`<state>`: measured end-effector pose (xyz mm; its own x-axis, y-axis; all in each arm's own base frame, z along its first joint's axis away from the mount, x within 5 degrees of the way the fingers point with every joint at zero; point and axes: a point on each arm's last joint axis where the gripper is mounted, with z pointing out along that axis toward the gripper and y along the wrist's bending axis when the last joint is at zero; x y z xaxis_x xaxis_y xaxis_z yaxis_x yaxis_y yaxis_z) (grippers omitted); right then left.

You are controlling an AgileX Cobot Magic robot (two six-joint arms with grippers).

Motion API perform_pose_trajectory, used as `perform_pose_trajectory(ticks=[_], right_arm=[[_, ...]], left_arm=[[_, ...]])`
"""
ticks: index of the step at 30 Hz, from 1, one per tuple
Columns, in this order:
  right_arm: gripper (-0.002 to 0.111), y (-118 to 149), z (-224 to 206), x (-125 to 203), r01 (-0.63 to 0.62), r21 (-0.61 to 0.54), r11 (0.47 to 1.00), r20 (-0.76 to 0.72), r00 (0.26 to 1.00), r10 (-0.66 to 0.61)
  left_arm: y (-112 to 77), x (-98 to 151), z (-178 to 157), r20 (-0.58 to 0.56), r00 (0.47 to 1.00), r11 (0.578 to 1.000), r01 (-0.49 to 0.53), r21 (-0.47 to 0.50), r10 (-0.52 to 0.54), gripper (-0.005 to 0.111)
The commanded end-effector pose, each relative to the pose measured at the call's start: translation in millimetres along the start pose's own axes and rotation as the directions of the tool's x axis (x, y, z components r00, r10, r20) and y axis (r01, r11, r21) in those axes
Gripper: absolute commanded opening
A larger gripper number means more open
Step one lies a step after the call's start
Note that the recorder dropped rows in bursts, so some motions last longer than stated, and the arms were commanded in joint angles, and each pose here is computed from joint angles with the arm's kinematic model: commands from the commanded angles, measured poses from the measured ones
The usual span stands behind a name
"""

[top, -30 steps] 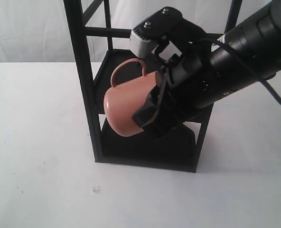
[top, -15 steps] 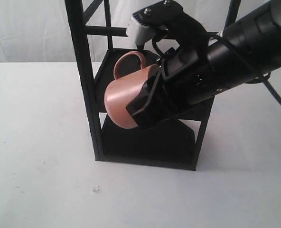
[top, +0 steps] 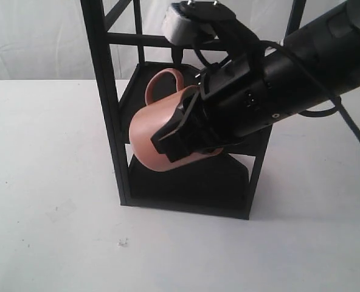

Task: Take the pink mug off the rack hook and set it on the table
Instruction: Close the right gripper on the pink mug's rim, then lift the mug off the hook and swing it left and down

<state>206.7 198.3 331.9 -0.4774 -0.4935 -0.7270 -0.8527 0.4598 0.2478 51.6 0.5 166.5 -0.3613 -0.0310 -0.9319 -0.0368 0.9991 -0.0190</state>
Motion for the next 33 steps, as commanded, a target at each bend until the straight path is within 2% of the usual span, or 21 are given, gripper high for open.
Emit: perform_pose_trajectory(ticks=[1,14,22,24,29,33], right_arm=[[0.0,5,-9,-3,0.0,-0.012,1.0,0.035,0.999,0.0],[0.0,28,-50,-7,0.104,0.013,0.995,0.154,0.983,-0.104],[0.0,35,-49,-7,0.08,-0.067,0.995,0.157,0.985,-0.069],[0.0,37,-49,-7,0.108,-0.093,0.99,0.158,0.983,-0.092],[0.0,60,-45,-5,0.248,-0.207,0.946,0.161,0.963,-0.217],[0.0,83,-41,0,0.37,-0.292,0.882,0.166,0.928,-0.334]], left_arm=[[-0.3,1,0,-0.005,1.0,1.0,0.0,0.005,0.0,0.0],[-0.3,1,0,-0.005,1.0,1.0,0.0,0.005,0.0,0.0],[-0.3,1,0,-0.005,1.0,1.0,0.0,0.005,0.0,0.0],[-0.3,1,0,-0.005,1.0,1.0,0.0,0.005,0.0,0.0],[-0.3,1,0,-0.005,1.0,1.0,0.0,0.005,0.0,0.0],[-0.3,1,0,-0.005,1.0,1.0,0.0,0.005,0.0,0.0]])
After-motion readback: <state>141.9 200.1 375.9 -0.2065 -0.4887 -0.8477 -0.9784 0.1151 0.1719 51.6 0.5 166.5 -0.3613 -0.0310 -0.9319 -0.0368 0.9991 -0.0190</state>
